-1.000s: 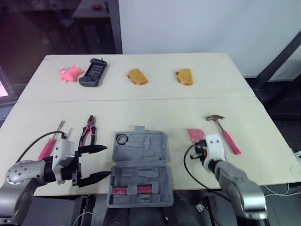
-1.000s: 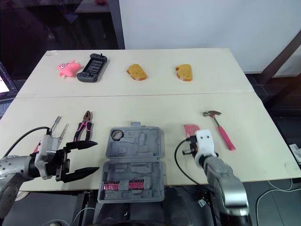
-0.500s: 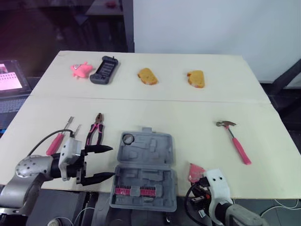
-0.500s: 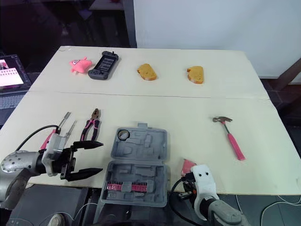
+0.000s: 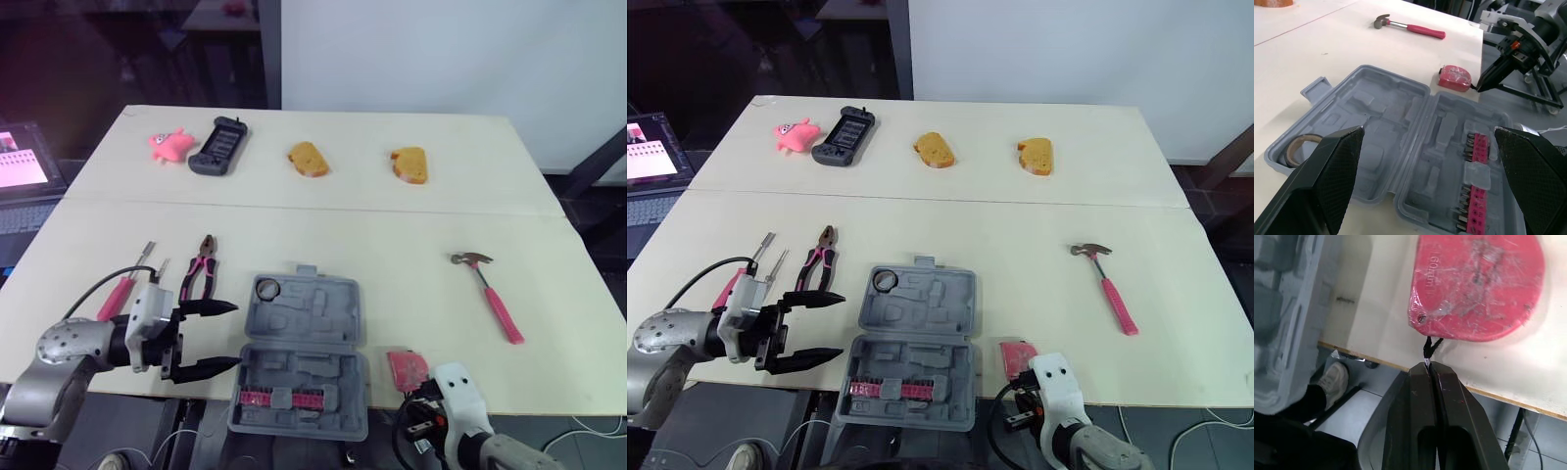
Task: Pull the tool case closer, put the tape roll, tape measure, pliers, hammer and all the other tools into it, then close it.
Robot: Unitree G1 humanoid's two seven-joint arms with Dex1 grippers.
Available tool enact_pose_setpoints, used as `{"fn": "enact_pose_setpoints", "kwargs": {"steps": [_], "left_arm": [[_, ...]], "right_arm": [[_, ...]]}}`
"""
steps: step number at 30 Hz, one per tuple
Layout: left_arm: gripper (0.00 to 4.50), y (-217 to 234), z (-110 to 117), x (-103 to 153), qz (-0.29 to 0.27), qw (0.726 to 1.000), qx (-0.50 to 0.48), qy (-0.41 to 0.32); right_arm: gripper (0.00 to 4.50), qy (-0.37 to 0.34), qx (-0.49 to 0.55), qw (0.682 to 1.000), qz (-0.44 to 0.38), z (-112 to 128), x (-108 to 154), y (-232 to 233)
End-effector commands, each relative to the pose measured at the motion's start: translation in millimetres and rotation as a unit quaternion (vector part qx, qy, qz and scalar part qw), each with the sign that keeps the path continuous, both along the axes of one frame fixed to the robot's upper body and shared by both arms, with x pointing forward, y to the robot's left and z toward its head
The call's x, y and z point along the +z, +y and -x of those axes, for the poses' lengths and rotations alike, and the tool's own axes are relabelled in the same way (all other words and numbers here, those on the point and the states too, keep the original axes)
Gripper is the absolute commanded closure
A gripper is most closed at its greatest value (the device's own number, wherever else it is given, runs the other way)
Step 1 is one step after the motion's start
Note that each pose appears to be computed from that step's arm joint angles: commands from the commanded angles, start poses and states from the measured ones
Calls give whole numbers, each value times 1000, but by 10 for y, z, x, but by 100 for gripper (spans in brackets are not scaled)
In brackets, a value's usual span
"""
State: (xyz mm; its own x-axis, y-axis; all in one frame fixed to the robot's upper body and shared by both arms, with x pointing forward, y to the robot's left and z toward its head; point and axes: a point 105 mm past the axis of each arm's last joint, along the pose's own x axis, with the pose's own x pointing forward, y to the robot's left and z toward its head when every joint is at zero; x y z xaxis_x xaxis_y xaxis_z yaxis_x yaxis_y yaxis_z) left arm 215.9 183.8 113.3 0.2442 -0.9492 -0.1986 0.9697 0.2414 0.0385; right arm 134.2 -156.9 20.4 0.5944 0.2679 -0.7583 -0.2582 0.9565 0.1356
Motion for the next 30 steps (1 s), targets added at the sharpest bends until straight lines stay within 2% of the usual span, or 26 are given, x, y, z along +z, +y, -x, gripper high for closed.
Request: {"fn": "enact_pose_setpoints", "kwargs": {"steps": [1, 9, 12, 15, 16, 17, 18, 20, 23, 25, 27, 30], "left_arm": [[0, -11, 11, 65, -2, 1000, -8, -16], [0, -11, -1, 73, -3, 1000, -6, -17], [0, -9, -2, 72, -3, 1000, -6, -17], [0, -6, 0, 71, -3, 1000, -5, -16], [0, -6, -1, 72, -3, 1000, -4, -16], [0, -5, -2, 73, -3, 1000, -4, -16], [0, -6, -2, 75, -2, 1000, -3, -16], [0, -8, -3, 75, -2, 1000, -3, -16], [0, -11, -9, 75, -1, 1000, -1, -15], [0, -15, -13, 72, 0, 1000, -1, -15], [0, -15, -22, 68, -1, 1000, 0, -15], [0, -18, -38, 71, -1, 1000, 0, -15]], "right_arm": [[445, -1, 3, 1000, -13, 28, -7, 44], [445, -8, 8, 1000, -19, 14, -32, 64], [365, -17, 10, 1000, -13, -7, -22, 36], [232, -20, 9, 1000, -4, -5, 2, -57], [173, -19, 12, 1000, -1, 3, 13, -95], [137, -17, 15, 1000, 0, 10, 20, -116], [65, -16, 22, 1000, 2, 18, 36, -136], [8, -15, 36, 999, 6, 27, 100, -206], [8, -24, 64, 998, 7, -23, 219, -287], [8, -47, 129, 990, 18, -163, 358, -350], [8, -81, 226, 970, 35, -351, 532, -354], [8, -103, 335, 935, 50, -444, 656, -301]]}}
